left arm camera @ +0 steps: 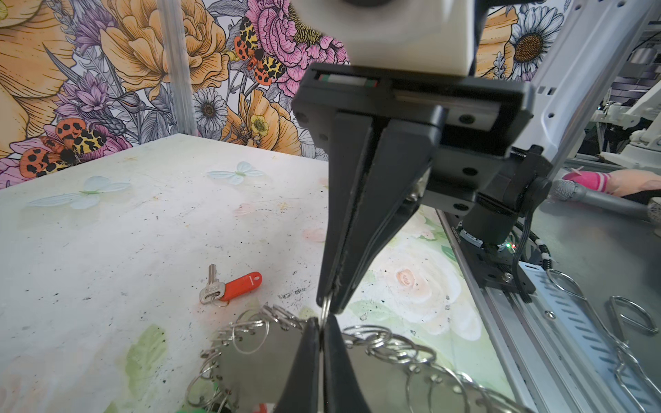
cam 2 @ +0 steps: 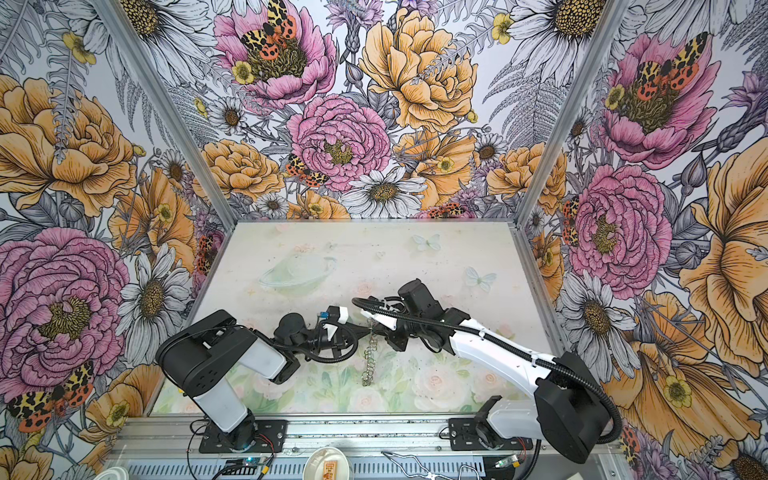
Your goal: Put the keys on the keyring
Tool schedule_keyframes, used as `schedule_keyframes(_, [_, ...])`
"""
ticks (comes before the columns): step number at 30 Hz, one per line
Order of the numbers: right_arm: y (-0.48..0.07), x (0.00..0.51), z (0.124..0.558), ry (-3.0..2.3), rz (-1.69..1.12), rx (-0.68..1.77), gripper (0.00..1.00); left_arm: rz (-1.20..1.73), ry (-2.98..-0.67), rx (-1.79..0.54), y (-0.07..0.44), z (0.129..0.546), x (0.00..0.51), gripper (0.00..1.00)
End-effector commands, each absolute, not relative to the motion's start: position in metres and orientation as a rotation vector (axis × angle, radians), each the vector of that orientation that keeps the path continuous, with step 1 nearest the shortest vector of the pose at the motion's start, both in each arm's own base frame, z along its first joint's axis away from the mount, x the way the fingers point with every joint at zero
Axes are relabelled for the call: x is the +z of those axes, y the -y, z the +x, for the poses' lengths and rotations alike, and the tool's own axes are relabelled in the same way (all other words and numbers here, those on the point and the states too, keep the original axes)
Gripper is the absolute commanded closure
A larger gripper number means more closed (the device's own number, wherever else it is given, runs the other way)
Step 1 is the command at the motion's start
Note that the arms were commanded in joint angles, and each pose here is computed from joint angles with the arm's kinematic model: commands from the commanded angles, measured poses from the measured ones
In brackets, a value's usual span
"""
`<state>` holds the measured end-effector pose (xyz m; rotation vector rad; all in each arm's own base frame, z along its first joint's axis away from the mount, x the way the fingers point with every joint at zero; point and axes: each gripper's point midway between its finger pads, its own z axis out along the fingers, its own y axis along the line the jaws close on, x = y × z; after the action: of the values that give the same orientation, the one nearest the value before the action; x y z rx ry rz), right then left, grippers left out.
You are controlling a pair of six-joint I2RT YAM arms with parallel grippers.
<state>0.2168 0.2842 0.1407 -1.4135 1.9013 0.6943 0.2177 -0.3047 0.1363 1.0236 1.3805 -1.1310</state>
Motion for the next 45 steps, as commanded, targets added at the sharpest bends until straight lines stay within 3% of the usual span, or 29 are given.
schedule_keyframes(1, [-0.296, 0.162, 0.223, -1.815, -1.413, 0.707, 1.0, 1.042, -1.355, -1.135, 0.309, 0.217, 0.139, 0.97])
schedule_keyframes(13, [-0.298, 0.164, 0.219, -1.809, -1.415, 0.739, 1.0, 1.028, -1.362, -1.118, 0.308, 0.222, 0.138, 1.0])
schedule_keyframes(20, [-0.279, 0.186, 0.234, -1.798, -1.244, 0.733, 0.79, 1.019, -1.369, -1.111, 0.304, 0.225, 0.138, 1.0])
schedule_keyframes(25, [-0.246, 0.198, 0.268, -1.909, -0.902, 0.632, 0.77, 1.014, -1.372, -1.101, 0.299, 0.226, 0.138, 1.0])
schedule_keyframes(32, [-0.182, 0.146, 0.313, -2.247, -0.356, 0.48, 0.79, 1.01, -1.371, -1.091, 0.298, 0.227, 0.14, 1.0])
schedule_keyframes(45, [-0.185, 0.077, 0.339, -2.533, -0.093, 0.341, 0.73, 1.013, -1.362, -1.074, 0.296, 0.225, 0.142, 1.0])
